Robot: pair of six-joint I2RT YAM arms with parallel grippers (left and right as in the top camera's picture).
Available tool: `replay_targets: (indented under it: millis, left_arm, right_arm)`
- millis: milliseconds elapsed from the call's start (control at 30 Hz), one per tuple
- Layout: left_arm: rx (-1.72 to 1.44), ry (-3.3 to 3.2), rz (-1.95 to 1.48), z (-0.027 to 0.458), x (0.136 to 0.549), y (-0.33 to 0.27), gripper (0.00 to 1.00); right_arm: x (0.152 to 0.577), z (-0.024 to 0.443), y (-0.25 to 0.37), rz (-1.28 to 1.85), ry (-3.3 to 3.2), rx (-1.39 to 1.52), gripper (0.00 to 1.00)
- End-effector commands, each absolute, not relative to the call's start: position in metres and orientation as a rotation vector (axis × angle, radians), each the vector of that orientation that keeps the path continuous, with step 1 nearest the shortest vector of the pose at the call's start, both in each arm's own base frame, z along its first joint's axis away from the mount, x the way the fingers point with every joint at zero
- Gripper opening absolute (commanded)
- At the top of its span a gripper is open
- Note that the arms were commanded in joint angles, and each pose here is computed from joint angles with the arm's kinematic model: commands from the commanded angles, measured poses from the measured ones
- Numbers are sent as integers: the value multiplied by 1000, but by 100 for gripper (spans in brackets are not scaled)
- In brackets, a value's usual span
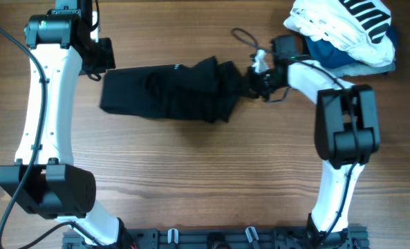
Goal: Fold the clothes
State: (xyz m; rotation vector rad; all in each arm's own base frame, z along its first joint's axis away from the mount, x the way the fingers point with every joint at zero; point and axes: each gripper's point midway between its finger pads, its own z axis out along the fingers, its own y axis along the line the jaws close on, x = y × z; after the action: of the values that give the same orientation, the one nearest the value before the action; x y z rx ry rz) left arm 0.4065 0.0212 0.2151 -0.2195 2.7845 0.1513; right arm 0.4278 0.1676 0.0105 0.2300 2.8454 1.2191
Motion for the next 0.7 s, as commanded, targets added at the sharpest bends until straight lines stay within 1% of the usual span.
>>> replay_targets:
  millis: [0, 100, 167, 267, 300, 333, 367, 400, 533, 633, 667]
  left_arm:
    - [-252, 2798, 132, 209, 406, 21, 7]
    - [-250, 2799, 122, 209, 406, 19, 7]
    - [-250, 2799, 122, 209, 406, 19, 7]
    - [-249, 2799, 124, 209, 406, 20, 7]
    - [-250, 2796, 123, 209, 407, 20, 7]
    - [-254, 2791, 124, 210, 408, 21, 7]
    - [-278, 2764, 124, 212, 413, 28, 7]
    - [-289, 2750, 124, 213, 416, 32, 7]
    - [-349, 2677, 128, 219, 430, 52, 4]
    - [-389, 2654, 135, 219, 434, 66, 4]
    - [-401, 2657, 138, 217, 434, 70, 4]
  right_arm:
    - [435, 43, 113, 1118, 2765, 141, 4]
    - [430, 70, 79, 1048, 2738, 116, 4]
    - [429, 95, 69, 997, 2716, 72, 4]
    - [430, 148, 83, 951, 2639, -41, 4]
    - [430, 158, 89, 949, 2620, -72, 4]
    - [429, 172, 105, 955, 2599, -100, 4]
    - [426, 191, 149, 988, 2558, -195, 4]
    - [426, 194, 167, 999, 2544, -229, 4]
    - [424, 191, 246, 949, 2499, -348, 4]
    - [418, 184, 298, 922, 2470, -384, 5]
    - [414, 179, 314, 915, 2471, -387, 7]
